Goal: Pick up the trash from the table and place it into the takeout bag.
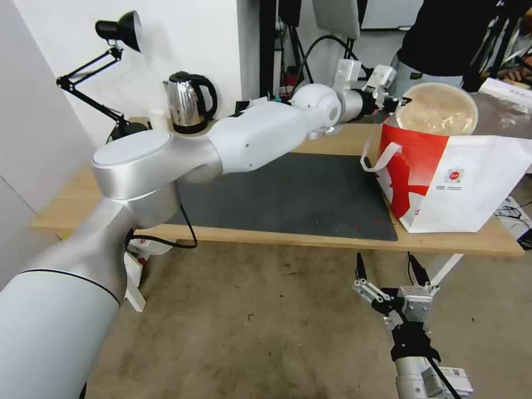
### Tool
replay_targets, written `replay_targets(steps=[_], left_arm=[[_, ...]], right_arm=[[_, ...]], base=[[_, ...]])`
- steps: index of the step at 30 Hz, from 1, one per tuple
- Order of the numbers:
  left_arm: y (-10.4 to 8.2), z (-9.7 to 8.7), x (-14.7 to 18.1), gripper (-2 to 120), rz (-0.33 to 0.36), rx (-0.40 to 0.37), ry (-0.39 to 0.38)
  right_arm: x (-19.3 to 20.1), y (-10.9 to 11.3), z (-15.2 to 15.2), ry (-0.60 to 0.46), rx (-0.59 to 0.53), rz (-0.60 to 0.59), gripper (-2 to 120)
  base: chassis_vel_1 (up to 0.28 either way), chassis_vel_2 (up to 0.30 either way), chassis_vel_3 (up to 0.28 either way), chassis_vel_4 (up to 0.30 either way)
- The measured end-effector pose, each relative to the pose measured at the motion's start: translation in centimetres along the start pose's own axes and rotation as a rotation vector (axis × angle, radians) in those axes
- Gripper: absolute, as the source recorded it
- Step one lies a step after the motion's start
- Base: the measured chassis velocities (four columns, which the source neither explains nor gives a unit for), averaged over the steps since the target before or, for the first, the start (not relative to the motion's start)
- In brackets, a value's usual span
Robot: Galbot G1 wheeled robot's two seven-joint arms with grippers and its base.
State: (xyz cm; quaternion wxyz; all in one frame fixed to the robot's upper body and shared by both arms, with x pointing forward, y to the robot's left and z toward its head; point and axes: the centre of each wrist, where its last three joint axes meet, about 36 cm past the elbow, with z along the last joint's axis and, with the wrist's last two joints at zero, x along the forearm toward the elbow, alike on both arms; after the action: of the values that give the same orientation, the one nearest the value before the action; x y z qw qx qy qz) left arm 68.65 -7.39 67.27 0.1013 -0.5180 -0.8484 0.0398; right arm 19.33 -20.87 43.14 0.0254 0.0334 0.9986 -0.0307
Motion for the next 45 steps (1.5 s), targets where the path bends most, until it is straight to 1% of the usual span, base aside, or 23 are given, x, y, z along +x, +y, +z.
replay_targets(steps=[3,7,8,11,12,15,16,19,20,24,25,27,28,31,33,36,37,38,40,41,43,44,45], left_arm=[[-0.1,-0.2,0.1,0,0.03,-0.014,-0.001],[-0.2,0.2,0.2,3,0.129,-0.051,-0.004],[-0.2,0.2,0.2,3,0.129,-0.051,-0.004],[-0.4,0.4,0.2,18,0.148,-0.065,0.005],[-0.4,0.4,0.2,18,0.148,-0.065,0.005],[-0.7,0.0,0.3,31,0.156,-0.08,0.008],[-0.7,0.0,0.3,31,0.156,-0.08,0.008],[-1.0,-0.4,0.7,46,0.166,-0.096,0.012],[-1.0,-0.4,0.7,46,0.166,-0.096,0.012],[-0.7,-0.8,1.1,64,0.161,-0.097,0.008],[-0.7,-0.8,1.1,64,0.161,-0.097,0.008],[-0.6,-0.9,1.4,75,0.16,-0.093,-0.002],[-0.6,-0.9,1.4,75,0.16,-0.093,-0.002],[-0.6,-1.1,1.4,89,0.162,-0.087,-0.019],[-0.5,-1.3,1.4,90,0.162,-0.088,-0.027],[0.1,-3.6,1.3,99,0.146,-0.072,-0.107],[0.1,-3.6,1.3,99,0.146,-0.072,-0.107],[0.3,-5.0,1.5,100,0.138,-0.069,-0.147],[0.8,-7.0,3.6,100,0.133,-0.099,-0.19],[0.8,-7.0,3.6,100,0.133,-0.099,-0.19],[2.0,-8.0,7.5,100,0.102,-0.144,-0.215],[2.0,-8.0,7.5,100,0.102,-0.144,-0.215],[2.5,-8.2,9.2,100,0.085,-0.158,-0.226]], right_arm=[[0.0,0.0,0.0,0.0,0.0,0.0,100],[0.0,0.0,0.0,0.0,0.0,0.0,100],[0.0,0.0,0.0,0.0,0.0,0.0,100],[0.0,0.0,0.0,0.0,0.0,0.0,100],[0.0,0.0,0.0,0.0,0.0,0.0,100],[0.0,0.0,0.0,0.0,0.0,0.0,100],[0.0,0.0,0.0,0.0,0.0,0.0,100],[0.0,0.0,0.0,0.0,0.0,0.0,100],[0.0,0.0,0.0,0.0,0.0,0.0,100],[0.0,0.0,0.0,0.0,0.0,0.0,100],[0.0,0.0,0.0,0.0,0.0,0.0,100],[0.0,0.0,0.0,0.0,0.0,0.0,100],[0.0,0.0,0.0,0.0,0.0,0.0,100],[0.0,0.0,0.0,0.0,0.0,0.0,100],[0.0,0.0,0.0,0.0,0.0,0.0,100],[0.0,0.0,0.0,0.0,0.0,0.0,100],[0.0,0.0,0.0,0.0,0.0,0.0,100],[0.0,0.0,0.0,0.0,0.0,0.0,100],[0.0,0.0,0.0,0.0,0.0,0.0,100],[0.0,0.0,0.0,0.0,0.0,0.0,100],[0.0,0.0,0.0,0.0,0.0,0.0,100],[0.0,0.0,0.0,0.0,0.0,0.0,100],[0.0,0.0,0.0,0.0,0.0,0.0,100]], base=[[0.0,0.0,0.0,0.0],[0.0,0.0,0.0,0.0],[0.0,0.0,0.0,0.0],[0.0,0.0,0.0,0.0],[0.0,0.0,0.0,0.0],[0.0,0.0,0.0,0.0],[0.0,0.0,0.0,0.0],[0.0,0.0,0.0,0.0],[0.0,0.0,0.0,0.0],[0.0,0.0,0.0,0.0],[0.0,0.0,0.0,0.0],[0.0,0.0,0.0,0.0],[0.0,0.0,0.0,0.0],[0.0,0.0,0.0,0.0],[0.0,0.0,0.0,0.0],[0.0,0.0,0.0,0.0],[0.0,0.0,0.0,0.0],[0.0,0.0,0.0,0.0],[0.0,0.0,0.0,0.0],[0.0,0.0,0.0,0.0],[0.0,0.0,0.0,0.0],[0.0,0.0,0.0,0.0],[0.0,0.0,0.0,0.0]])
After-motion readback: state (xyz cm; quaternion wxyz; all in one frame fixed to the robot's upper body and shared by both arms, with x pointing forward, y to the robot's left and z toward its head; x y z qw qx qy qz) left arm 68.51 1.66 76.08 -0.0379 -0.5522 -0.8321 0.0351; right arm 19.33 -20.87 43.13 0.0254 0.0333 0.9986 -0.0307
